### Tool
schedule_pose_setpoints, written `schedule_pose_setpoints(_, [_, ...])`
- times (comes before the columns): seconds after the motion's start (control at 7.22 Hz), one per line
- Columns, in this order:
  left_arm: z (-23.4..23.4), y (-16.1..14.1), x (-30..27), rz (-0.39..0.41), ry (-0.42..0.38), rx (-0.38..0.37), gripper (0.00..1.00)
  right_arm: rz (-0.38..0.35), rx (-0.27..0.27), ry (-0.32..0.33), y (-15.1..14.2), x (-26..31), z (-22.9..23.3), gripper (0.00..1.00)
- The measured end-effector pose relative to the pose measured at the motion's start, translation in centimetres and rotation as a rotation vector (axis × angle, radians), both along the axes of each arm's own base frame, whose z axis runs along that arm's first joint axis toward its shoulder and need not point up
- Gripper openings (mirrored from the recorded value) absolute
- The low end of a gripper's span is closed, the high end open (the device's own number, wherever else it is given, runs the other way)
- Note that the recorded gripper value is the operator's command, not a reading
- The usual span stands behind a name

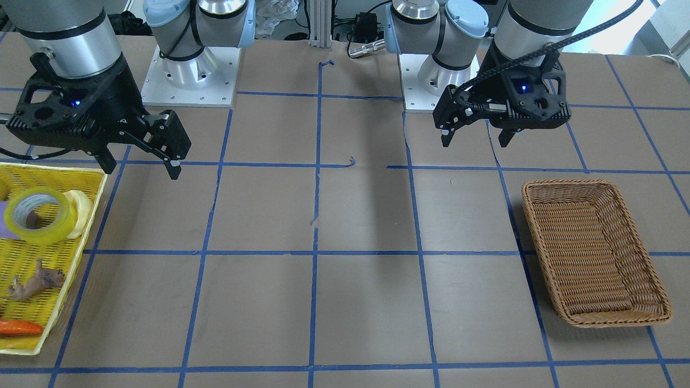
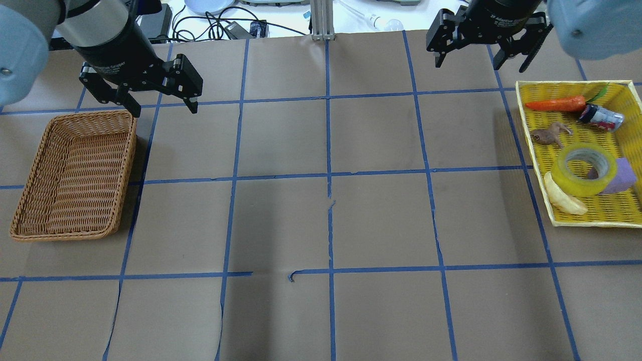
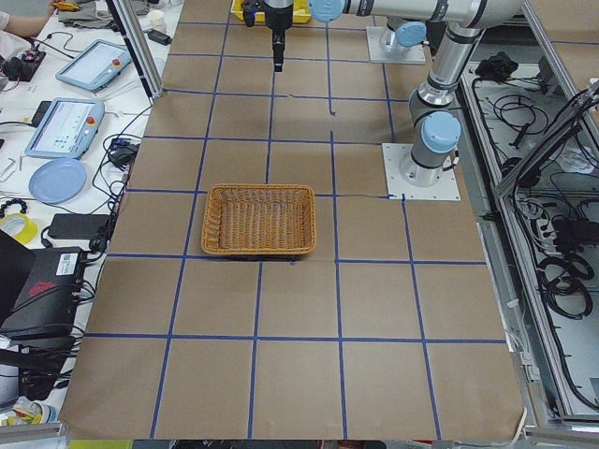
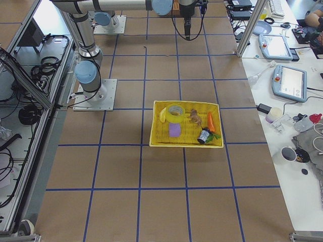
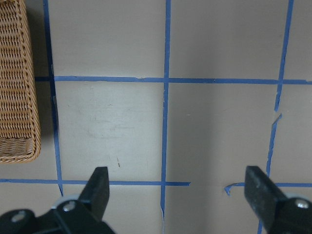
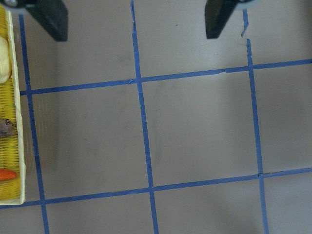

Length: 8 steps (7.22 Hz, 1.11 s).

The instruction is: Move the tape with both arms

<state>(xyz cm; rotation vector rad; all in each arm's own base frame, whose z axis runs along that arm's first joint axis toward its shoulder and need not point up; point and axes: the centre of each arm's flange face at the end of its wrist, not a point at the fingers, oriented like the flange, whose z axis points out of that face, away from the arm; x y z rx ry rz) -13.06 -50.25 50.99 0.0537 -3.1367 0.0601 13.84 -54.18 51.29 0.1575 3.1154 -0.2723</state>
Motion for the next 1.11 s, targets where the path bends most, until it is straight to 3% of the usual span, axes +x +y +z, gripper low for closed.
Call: schedule_pose_setpoints(1.11, [-0.01,-0.24,0.21,0.006,0.002,0.0,1.0,0.001,0.007,-0.001,0.13,0.04,-0.28,1.0])
